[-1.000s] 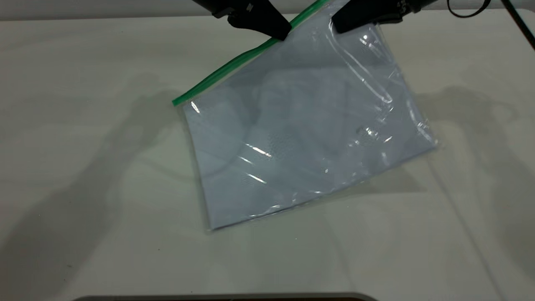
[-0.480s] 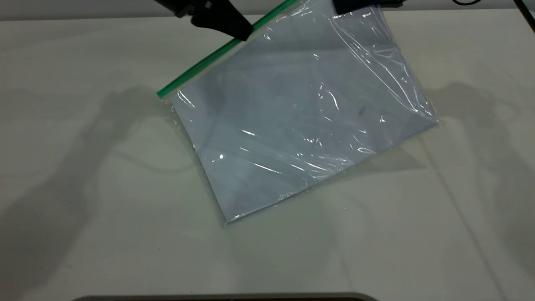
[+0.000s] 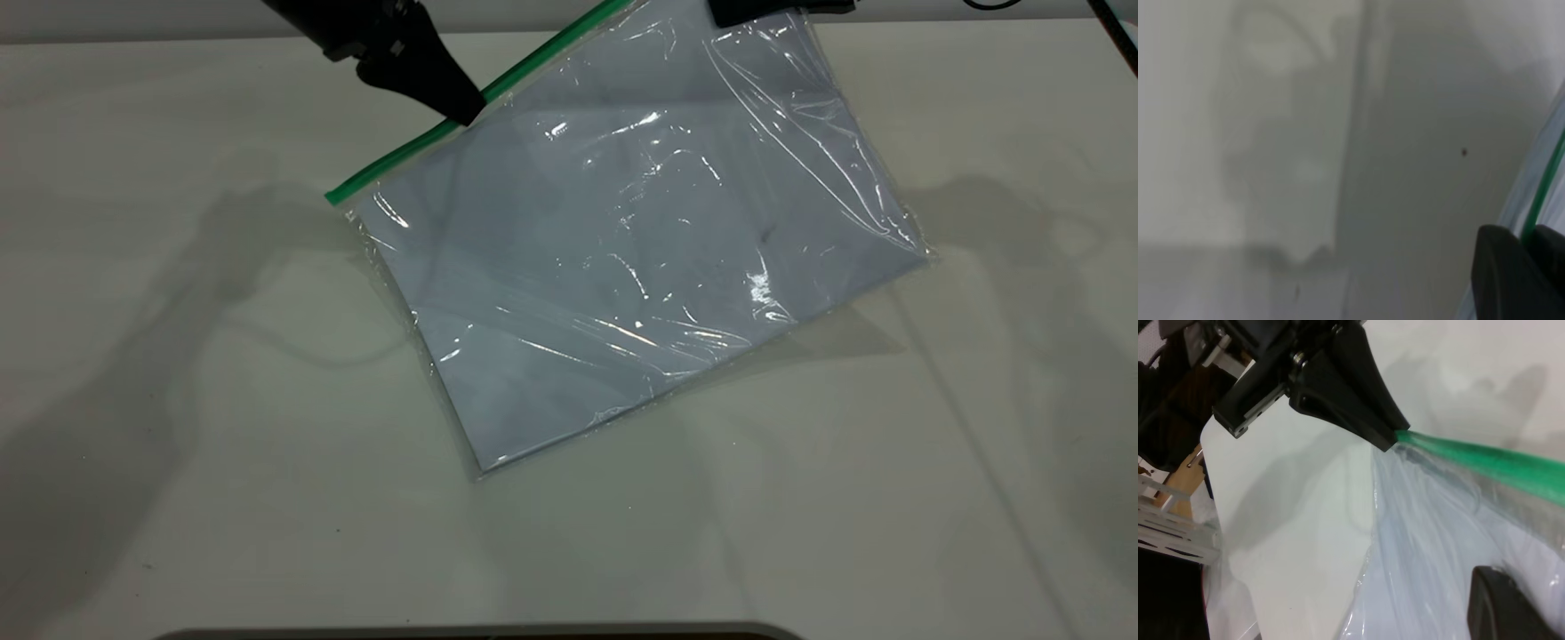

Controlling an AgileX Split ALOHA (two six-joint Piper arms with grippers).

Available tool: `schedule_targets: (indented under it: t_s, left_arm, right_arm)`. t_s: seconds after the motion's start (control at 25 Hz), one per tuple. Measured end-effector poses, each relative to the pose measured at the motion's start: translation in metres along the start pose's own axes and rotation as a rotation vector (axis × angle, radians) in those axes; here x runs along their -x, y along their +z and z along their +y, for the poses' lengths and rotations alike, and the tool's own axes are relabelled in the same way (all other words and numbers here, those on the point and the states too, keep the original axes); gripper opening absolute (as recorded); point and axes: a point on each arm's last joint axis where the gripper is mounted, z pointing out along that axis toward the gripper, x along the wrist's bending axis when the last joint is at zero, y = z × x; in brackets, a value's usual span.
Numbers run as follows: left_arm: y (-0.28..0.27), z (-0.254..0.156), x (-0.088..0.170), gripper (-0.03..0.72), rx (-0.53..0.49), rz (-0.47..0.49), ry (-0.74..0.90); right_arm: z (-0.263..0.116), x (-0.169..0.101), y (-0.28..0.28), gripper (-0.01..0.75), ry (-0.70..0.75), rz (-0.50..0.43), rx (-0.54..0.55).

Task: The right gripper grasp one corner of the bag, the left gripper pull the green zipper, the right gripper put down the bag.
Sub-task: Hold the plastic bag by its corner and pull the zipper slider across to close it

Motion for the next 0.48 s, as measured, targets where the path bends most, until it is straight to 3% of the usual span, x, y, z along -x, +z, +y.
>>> schedule_targets:
  t_s: [0.48]
  left_arm:
    - [-0.002, -0.014, -0.007, 0.068, -0.159, 0.076, 0.026]
  right_arm:
    - [0.000, 0.001, 0.000, 0.034, 0.000, -0.008, 0.004]
